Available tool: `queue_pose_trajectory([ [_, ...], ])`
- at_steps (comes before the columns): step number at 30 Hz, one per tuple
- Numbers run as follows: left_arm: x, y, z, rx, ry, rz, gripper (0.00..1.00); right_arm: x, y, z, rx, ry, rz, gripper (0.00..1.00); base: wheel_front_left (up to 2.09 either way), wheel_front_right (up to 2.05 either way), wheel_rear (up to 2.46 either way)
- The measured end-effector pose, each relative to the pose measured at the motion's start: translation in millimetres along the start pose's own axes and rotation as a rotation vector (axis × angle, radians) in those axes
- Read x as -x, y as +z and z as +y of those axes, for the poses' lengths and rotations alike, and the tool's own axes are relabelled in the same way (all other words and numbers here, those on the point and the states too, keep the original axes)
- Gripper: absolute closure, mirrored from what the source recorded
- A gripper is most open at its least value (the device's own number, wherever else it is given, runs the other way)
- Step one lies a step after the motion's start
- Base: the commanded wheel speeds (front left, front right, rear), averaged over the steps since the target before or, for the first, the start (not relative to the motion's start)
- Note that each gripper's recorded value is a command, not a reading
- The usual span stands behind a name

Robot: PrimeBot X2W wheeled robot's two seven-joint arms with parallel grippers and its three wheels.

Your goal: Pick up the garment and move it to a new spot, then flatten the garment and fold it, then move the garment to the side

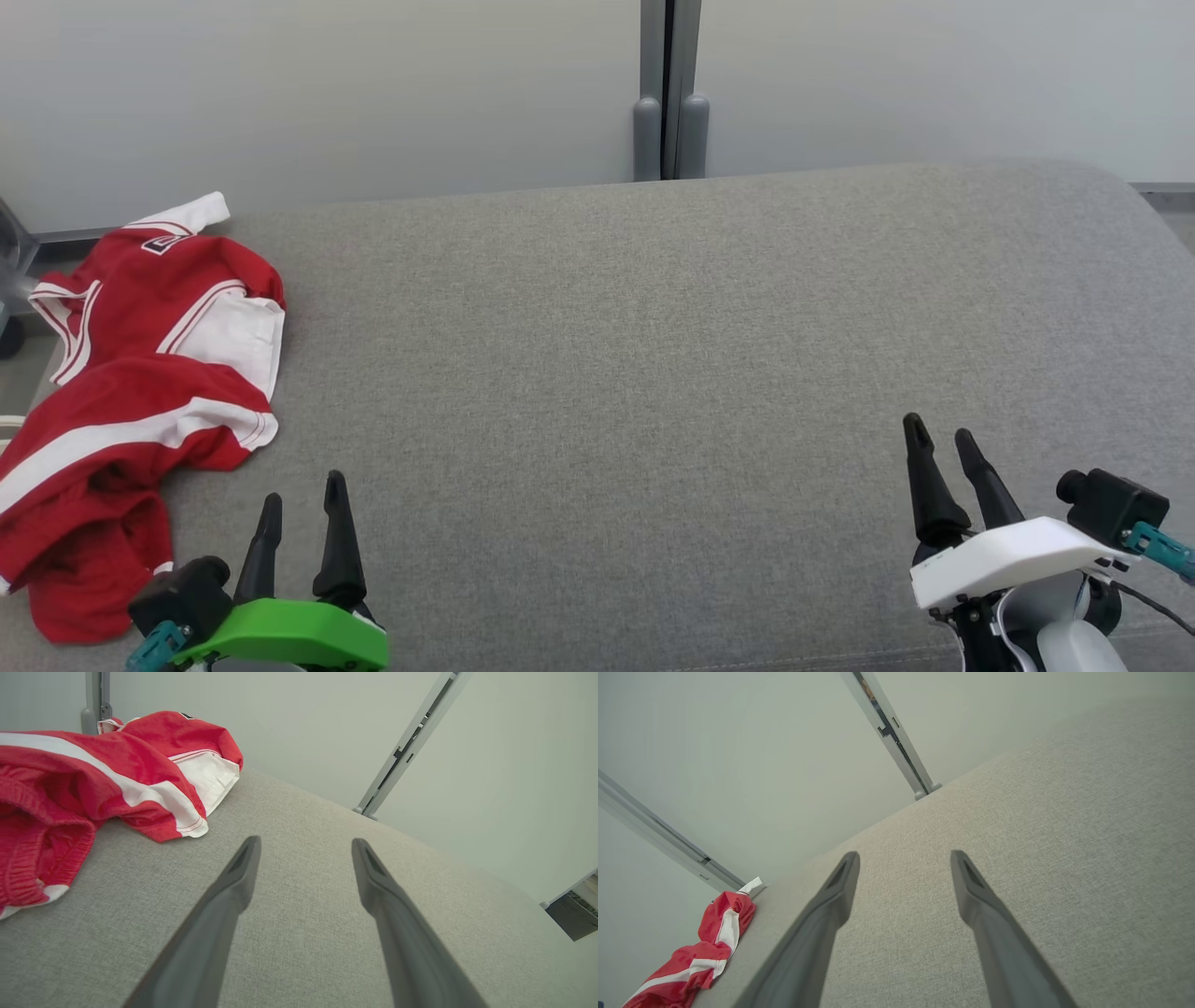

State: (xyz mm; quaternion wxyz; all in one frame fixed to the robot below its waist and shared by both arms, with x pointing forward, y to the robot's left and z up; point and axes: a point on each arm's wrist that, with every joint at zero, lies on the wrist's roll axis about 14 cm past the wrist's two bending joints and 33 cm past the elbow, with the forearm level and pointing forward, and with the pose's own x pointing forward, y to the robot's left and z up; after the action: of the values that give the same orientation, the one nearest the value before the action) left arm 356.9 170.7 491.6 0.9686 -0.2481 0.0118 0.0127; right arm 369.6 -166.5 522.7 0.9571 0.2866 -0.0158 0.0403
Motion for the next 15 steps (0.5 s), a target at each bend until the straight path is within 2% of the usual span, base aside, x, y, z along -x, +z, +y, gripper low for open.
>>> queue_pose_trajectory([
  [15,9,0,15,-0.185,0.034,-0.006,0.00,2,-11,18,0.179,0.068,0.011,0.00,0.00,0.00,0.00],
])
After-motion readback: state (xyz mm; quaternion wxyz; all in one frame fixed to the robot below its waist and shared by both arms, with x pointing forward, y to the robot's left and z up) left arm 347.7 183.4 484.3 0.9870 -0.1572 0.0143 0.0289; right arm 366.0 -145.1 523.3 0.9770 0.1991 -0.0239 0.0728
